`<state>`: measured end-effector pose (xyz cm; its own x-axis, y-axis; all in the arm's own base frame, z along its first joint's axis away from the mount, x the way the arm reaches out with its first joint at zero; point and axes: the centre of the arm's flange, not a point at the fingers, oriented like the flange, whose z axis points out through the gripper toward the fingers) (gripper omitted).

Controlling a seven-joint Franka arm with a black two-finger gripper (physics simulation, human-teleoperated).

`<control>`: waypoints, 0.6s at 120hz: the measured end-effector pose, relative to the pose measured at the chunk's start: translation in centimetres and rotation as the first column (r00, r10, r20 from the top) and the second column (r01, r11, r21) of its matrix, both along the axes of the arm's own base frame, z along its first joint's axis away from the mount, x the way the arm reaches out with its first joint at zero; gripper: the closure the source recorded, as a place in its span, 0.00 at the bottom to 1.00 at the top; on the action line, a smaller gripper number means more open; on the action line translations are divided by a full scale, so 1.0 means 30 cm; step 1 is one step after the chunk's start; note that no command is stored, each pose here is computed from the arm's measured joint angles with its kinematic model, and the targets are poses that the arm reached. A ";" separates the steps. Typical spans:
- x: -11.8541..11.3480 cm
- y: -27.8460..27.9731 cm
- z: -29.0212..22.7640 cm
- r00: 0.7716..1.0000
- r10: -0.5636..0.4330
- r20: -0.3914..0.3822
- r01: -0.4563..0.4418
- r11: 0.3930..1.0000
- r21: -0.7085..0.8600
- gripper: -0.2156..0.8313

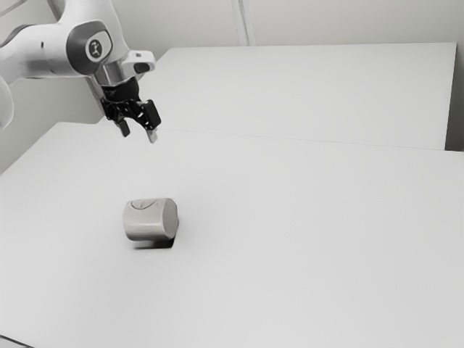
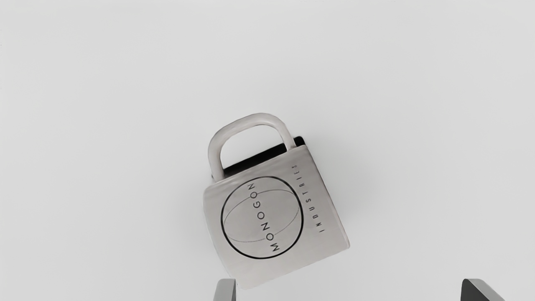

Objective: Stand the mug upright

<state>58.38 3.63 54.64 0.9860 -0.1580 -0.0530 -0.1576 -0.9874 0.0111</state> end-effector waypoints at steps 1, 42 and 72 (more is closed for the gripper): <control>0.001 0.002 0.000 1.000 -0.001 0.003 0.001 1.000 0.000 0.22; -0.054 0.244 -0.140 0.986 0.156 -0.055 -0.164 0.955 -0.248 0.22; -0.221 0.269 -0.312 0.967 0.197 -0.162 -0.251 0.844 -0.475 0.23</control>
<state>51.75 11.70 45.27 0.9909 0.0344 -0.1304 0.0961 -0.8584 0.5039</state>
